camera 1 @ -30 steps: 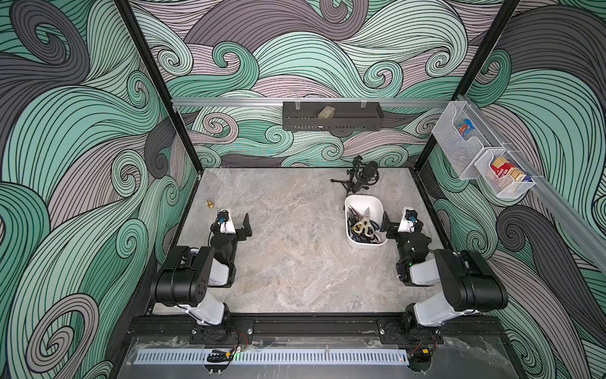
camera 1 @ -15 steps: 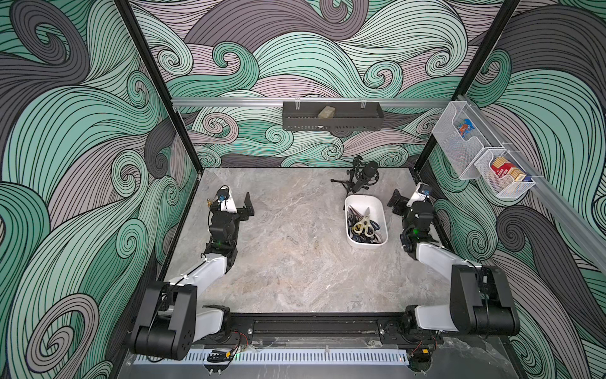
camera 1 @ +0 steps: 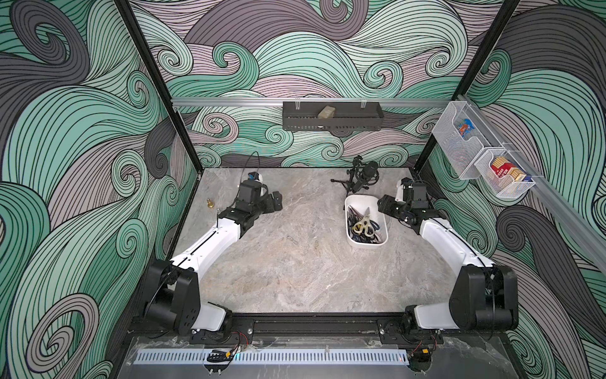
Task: Take the scissors out of the storage box
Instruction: Pick up the scissors from the storage box.
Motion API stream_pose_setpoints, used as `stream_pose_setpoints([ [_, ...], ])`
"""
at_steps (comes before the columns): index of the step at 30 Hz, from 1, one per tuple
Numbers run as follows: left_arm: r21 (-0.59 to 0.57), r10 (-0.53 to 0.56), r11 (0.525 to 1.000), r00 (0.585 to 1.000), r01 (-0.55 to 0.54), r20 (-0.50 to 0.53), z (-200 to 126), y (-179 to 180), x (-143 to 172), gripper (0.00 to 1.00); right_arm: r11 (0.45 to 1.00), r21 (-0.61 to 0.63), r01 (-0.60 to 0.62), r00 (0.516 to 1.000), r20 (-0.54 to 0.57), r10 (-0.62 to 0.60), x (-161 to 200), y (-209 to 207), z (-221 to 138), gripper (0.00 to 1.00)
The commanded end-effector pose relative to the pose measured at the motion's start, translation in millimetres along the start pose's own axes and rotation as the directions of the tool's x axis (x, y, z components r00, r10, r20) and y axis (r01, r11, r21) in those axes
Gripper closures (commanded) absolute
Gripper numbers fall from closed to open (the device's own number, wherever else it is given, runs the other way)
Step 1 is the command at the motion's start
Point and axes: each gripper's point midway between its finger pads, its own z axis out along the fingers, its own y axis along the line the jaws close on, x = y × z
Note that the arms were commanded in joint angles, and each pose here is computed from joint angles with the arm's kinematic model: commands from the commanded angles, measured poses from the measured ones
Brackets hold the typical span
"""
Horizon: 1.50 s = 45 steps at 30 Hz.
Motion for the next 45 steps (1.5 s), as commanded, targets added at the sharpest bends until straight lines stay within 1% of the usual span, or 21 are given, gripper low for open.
stream_pose_setpoints([
  [1,0.037,-0.042,0.998,0.963,0.053,-0.268,3.7,-11.0,64.8,0.01,1.0,-0.03,-0.006,0.986,-0.169,0.001,48.2,3.2,-8.0,0.46],
  [5,0.08,-0.057,0.993,0.948,0.086,-0.313,8.8,-22.0,76.4,0.01,1.0,0.007,0.009,0.98,-0.199,-0.008,58.4,-6.8,0.4,0.51],
  [7,0.102,-0.063,0.99,0.946,0.099,-0.317,8.4,-27.3,74.1,0.01,1.0,-0.017,0.017,0.97,-0.243,-0.021,66.5,-4.4,8.6,0.56],
  [10,0.116,-0.062,0.988,0.95,0.102,-0.305,3.6,-30.9,70.2,0.01,0.999,-0.017,0.028,0.96,-0.278,-0.032,73.5,-6.6,15.3,0.59],
  [12,0.109,-0.057,0.99,0.956,0.092,-0.289,-0.3,-27.9,69.5,0.01,0.999,-0.008,0.038,0.959,-0.28,-0.039,76.1,-9.3,15.8,0.59],
  [15,0.096,-0.043,0.993,0.961,0.072,-0.273,-4.9,-22.6,71.1,0.01,0.999,-0.028,0.043,0.955,-0.292,-0.049,79.4,-6.6,16.5,0.59],
  [19,0.088,-0.033,0.994,0.962,0.059,-0.27,-6.3,-19.9,72.2,0.01,0.999,-0.004,0.047,0.951,-0.306,-0.046,84.1,-12.4,20.9,0.6],
  [23,0.091,-0.034,0.994,0.964,0.06,-0.263,-6.4,-21.4,69.8,0.01,0.999,0.013,0.041,0.942,-0.333,-0.035,91.8,-17.3,28.4,0.62],
  [32,0.072,-0.036,0.996,0.963,0.057,-0.266,-8.3,-17.4,71.5,0.01,1.0,-0.011,0.02,0.939,-0.343,-0.023,100.5,-13.8,37.5,0.65],
  [34,0.082,-0.031,0.995,0.97,0.052,-0.243,-16.3,-19.9,65.1,0.01,1.0,-0.018,0.014,0.939,-0.343,-0.019,101.0,-12.2,40.5,0.66],
  [36,0.078,-0.029,0.996,0.971,0.049,-0.239,-17.3,-19.0,64.1,0.01,1.0,-0.022,0.008,0.938,-0.347,-0.015,101.2,-11.1,43.2,0.68],
  [39,0.07,-0.025,0.997,0.973,0.042,-0.23,-18.9,-17.5,62.0,0.01,1.0,-0.02,0.005,0.938,-0.345,-0.011,99.2,-10.1,44.5,0.75],
  [45,0.069,-0.026,0.997,0.973,0.043,-0.23,-19.8,-17.6,61.6,0.01,1.0,-0.024,0.017,0.947,-0.32,-0.024,93.1,-8.6,38.0,0.81],
])
